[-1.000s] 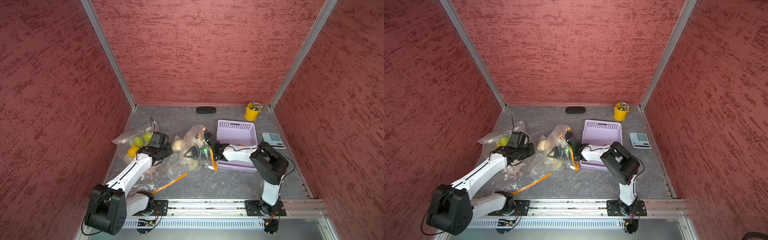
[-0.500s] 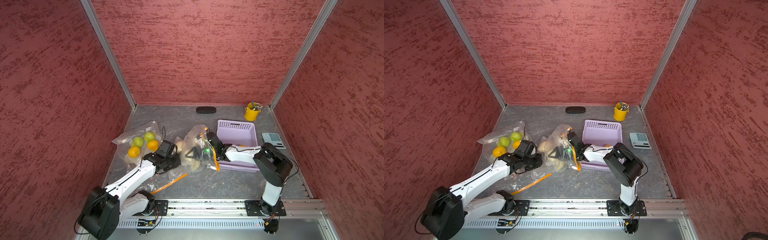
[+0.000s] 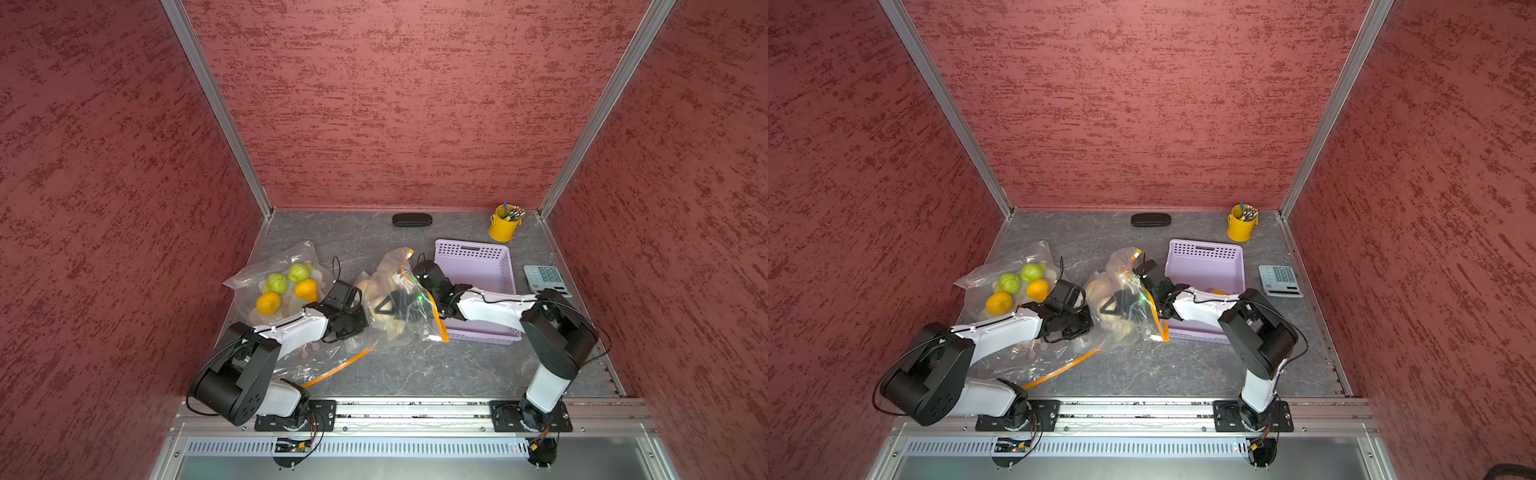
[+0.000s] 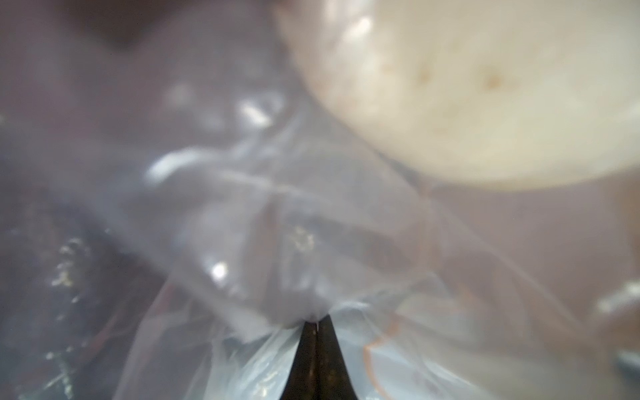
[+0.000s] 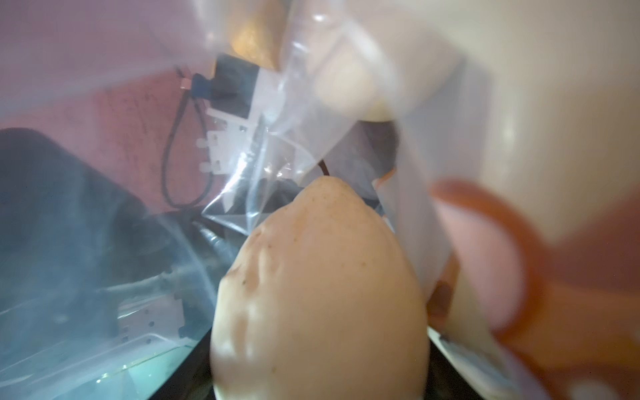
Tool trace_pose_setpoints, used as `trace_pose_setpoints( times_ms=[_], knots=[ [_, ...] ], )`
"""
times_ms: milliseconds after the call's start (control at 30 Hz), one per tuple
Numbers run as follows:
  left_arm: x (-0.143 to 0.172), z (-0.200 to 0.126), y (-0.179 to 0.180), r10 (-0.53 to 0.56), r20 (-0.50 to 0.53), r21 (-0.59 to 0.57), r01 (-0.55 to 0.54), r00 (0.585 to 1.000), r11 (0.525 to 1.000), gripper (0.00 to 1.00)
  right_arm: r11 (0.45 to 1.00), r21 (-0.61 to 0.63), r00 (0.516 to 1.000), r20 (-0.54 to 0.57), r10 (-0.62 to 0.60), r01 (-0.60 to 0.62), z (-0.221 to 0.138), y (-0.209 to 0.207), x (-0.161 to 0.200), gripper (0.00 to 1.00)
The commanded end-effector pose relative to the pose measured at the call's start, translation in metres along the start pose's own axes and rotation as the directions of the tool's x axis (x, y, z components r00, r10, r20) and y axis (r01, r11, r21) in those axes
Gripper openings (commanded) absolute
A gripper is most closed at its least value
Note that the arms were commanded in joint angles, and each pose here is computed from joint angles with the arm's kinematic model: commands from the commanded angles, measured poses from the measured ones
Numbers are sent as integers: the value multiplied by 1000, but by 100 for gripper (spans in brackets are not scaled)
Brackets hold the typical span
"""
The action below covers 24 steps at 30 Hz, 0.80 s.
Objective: Open the zip-top bag and take out the pear
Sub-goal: Pick up the pear from the zipper food storage bag.
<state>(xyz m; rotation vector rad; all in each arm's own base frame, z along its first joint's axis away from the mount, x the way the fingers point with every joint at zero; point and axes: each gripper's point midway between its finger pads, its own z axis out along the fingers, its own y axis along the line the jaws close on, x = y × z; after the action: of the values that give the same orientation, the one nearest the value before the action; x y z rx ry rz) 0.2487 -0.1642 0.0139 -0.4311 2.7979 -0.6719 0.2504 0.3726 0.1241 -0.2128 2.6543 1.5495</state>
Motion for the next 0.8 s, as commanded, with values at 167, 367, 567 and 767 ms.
trace_pose_setpoints(
  times_ms=[167,367,567,767],
  knots=[
    [21,15,62,-62,-48,-225,49,997,973,0,994,84,994,75,-75,69,-85,7,-9,59],
    [15,15,62,-69,-34,-219,60,997,974,0,981,166,979,161,-123,96,-135,6,-17,58],
    [12,14,63,-91,-23,-204,84,996,975,0,981,161,962,230,-146,111,-179,14,-15,59],
    [7,14,63,-95,-14,-202,90,995,975,0,987,133,938,319,-134,96,-224,23,-19,61]
  ],
)
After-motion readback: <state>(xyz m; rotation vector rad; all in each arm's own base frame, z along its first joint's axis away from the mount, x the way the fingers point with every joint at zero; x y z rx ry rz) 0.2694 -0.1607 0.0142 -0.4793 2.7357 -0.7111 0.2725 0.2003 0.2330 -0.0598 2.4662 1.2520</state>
